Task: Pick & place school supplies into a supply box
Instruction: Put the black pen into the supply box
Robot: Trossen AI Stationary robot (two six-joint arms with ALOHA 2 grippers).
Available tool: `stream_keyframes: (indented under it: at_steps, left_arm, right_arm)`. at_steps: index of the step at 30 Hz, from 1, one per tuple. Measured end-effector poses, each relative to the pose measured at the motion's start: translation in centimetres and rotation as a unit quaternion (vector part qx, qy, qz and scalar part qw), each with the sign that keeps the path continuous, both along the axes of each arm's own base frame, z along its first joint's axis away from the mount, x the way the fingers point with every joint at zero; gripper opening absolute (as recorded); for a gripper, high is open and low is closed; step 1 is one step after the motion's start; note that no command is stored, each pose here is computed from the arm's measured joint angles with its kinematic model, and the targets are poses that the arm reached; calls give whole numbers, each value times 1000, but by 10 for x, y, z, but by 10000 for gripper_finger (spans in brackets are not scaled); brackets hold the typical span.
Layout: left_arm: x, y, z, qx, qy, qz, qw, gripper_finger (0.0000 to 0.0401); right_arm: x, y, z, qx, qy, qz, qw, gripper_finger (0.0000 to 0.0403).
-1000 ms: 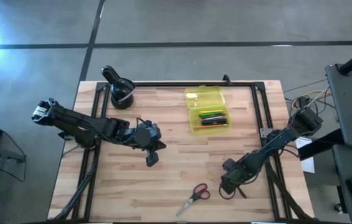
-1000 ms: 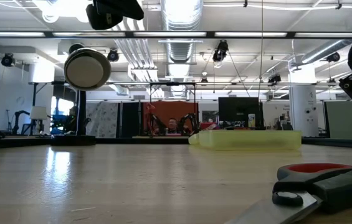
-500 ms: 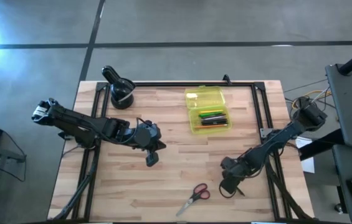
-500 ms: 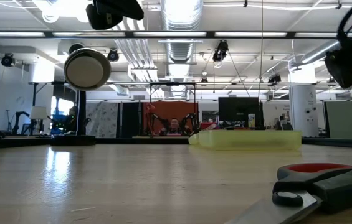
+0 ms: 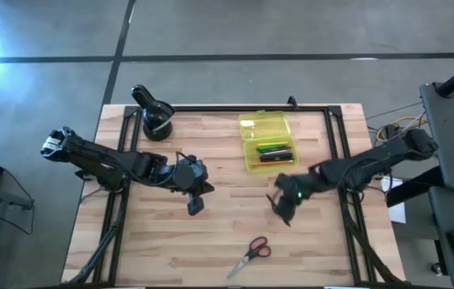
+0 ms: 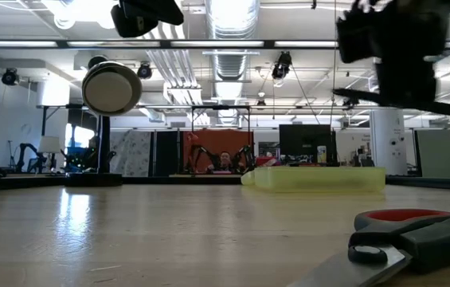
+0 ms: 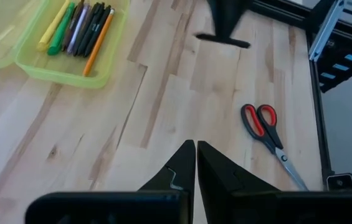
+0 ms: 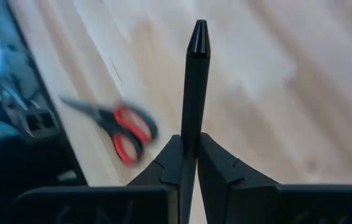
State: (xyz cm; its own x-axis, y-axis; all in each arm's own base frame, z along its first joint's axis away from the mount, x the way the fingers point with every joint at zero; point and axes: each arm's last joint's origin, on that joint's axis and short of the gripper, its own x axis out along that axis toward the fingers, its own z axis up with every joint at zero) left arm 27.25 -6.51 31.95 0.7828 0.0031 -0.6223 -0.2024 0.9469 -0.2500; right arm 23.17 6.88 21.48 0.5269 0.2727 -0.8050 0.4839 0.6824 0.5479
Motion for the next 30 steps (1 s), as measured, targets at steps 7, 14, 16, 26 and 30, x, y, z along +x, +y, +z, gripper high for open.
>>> stream_keyframes:
  at_steps: [7,14,16,26,30]
  left_arm:
    - [-3,6,5,36,-9,-13,999,0]
    - [0,30,6,103,-4,-14,995,0]
    - [-1,37,7,114,-6,-7,993,0]
    - [-14,59,24,125,-33,21,991,0]
    - [-16,62,26,109,-39,42,992,0]
  right_arm:
    - [-3,-57,27,-29,-85,-48,995,18]
    - [-4,-96,56,-74,-143,-72,984,18]
    - [-1,-104,67,-99,-146,-72,982,18]
    - [23,-140,105,-202,-60,14,978,18]
    - [26,-157,110,-228,3,82,970,18]
